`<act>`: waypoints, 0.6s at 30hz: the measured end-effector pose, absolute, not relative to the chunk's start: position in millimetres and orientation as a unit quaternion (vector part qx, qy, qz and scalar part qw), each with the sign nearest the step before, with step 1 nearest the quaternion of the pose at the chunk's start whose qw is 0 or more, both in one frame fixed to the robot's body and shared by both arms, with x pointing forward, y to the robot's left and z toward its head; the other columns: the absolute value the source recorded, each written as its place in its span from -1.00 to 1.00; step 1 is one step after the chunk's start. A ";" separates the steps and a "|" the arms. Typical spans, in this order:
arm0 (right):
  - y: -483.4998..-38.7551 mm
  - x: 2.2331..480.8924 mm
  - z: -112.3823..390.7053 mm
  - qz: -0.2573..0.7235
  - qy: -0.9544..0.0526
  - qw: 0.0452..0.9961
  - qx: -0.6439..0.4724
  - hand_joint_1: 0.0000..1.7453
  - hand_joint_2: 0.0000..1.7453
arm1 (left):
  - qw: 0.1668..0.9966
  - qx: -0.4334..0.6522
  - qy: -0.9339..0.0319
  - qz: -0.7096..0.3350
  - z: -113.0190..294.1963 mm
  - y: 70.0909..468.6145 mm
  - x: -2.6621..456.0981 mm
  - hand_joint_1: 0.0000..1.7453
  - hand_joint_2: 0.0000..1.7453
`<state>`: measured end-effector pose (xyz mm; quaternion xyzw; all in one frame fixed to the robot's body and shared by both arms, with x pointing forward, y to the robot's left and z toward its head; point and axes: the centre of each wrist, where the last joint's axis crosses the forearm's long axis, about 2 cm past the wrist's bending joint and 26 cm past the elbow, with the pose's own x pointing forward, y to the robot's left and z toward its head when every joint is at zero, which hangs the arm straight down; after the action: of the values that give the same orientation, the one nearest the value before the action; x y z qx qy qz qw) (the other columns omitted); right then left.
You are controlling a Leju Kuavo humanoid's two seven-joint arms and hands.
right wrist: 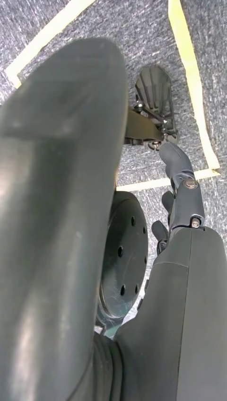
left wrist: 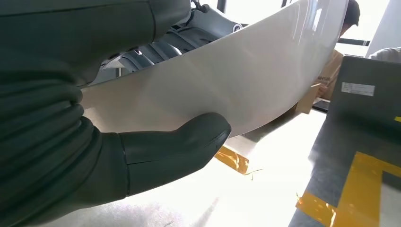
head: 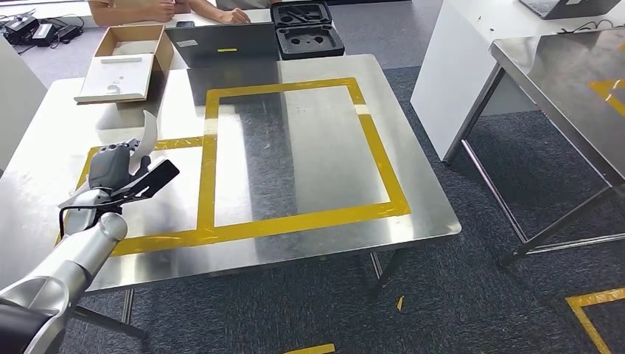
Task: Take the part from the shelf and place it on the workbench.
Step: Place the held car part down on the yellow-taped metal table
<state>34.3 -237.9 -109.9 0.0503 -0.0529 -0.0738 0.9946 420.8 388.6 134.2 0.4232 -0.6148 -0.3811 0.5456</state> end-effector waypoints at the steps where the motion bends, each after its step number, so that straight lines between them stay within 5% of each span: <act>1: -238.2 34.1 -110.0 -0.073 -0.053 0.995 0.050 -1.00 -1.00 | 0.541 0.425 -0.614 -0.386 132.8 385.8 420.4 1.00 1.00; 5: -238.7 32.0 -110.2 -0.073 -0.051 0.995 0.050 -1.00 -1.00 | 0.539 0.422 -0.613 -0.395 129.0 377.8 419.8 1.00 1.00; 9: -239.1 31.3 -110.3 -0.072 -0.051 0.995 0.050 -1.00 -1.00 | 0.537 0.421 -0.611 -0.402 127.0 374.0 419.4 -1.00 1.00; 13: -239.1 31.0 -110.3 -0.067 -0.055 0.995 0.052 -1.00 -1.00 | 0.518 0.431 -0.614 -0.411 127.4 371.2 419.7 -1.00 -1.00; 18: -238.7 30.5 -110.3 -0.062 -0.058 0.995 0.054 -1.00 -1.00 | 0.501 0.437 -0.628 -0.406 134.9 367.4 424.9 -1.00 -1.00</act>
<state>30.5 -238.7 -110.3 0.0542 -0.0584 -0.0619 0.9949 424.9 367.4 134.9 0.4368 -0.6275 -0.4060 0.5005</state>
